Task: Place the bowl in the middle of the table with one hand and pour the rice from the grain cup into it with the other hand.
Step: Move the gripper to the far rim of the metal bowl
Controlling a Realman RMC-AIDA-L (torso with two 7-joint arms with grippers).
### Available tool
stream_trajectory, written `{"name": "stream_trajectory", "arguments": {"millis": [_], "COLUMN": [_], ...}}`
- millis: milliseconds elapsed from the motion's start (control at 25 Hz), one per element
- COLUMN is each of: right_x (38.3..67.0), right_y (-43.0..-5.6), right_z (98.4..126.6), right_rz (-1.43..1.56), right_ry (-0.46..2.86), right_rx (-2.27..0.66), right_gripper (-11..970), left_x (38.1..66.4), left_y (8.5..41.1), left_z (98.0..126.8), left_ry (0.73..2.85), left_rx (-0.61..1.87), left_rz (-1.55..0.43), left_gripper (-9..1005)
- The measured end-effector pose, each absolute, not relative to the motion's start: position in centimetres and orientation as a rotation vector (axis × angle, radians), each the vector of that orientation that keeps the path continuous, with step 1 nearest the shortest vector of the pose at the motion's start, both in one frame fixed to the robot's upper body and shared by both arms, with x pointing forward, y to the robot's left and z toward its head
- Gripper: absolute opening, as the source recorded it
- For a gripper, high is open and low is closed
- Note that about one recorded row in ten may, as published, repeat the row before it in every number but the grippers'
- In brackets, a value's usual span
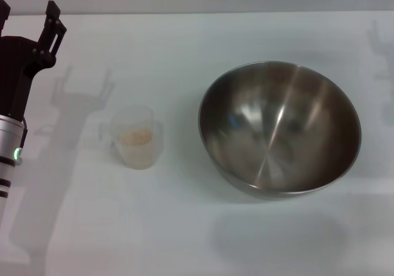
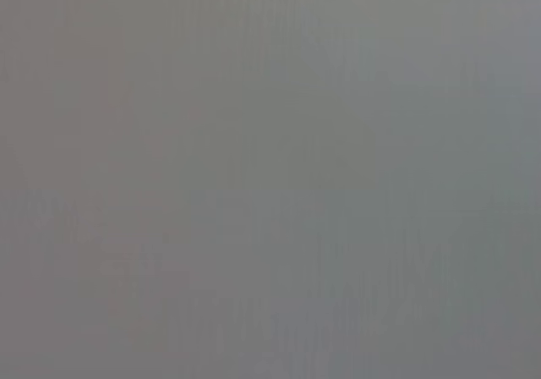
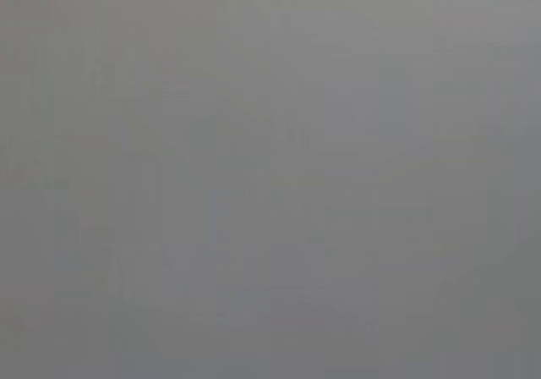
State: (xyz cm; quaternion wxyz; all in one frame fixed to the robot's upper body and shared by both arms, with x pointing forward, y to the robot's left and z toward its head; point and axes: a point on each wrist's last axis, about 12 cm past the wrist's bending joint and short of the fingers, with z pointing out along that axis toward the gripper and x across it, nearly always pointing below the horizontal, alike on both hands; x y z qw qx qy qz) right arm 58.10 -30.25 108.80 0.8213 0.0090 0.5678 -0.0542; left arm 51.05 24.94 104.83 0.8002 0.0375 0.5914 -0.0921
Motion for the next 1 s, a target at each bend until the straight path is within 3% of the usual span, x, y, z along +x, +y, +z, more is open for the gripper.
{"name": "stream_trajectory", "arguments": {"millis": [480, 640, 1000], "right_x": [60.0, 61.5, 61.4], "right_y": [-27.6, -25.3, -22.1], "right_z": [110.1, 112.9, 118.9], "right_rz": [-0.051, 0.031, 0.121], "right_ry": [1.315, 1.496, 1.872], "right_rx": [-0.081, -0.149, -0.307], "right_gripper": [731, 729, 724], "left_x": [51.0, 50.9, 50.8], "left_y": [25.0, 25.0, 25.1], "left_z": [104.8, 104.8, 104.7], "left_ry": [1.268, 1.267, 1.27], "left_rx": [0.08, 0.083, 0.077], "left_rz": [-0.197, -0.198, -0.192], "left_gripper": [832, 832, 830]}}
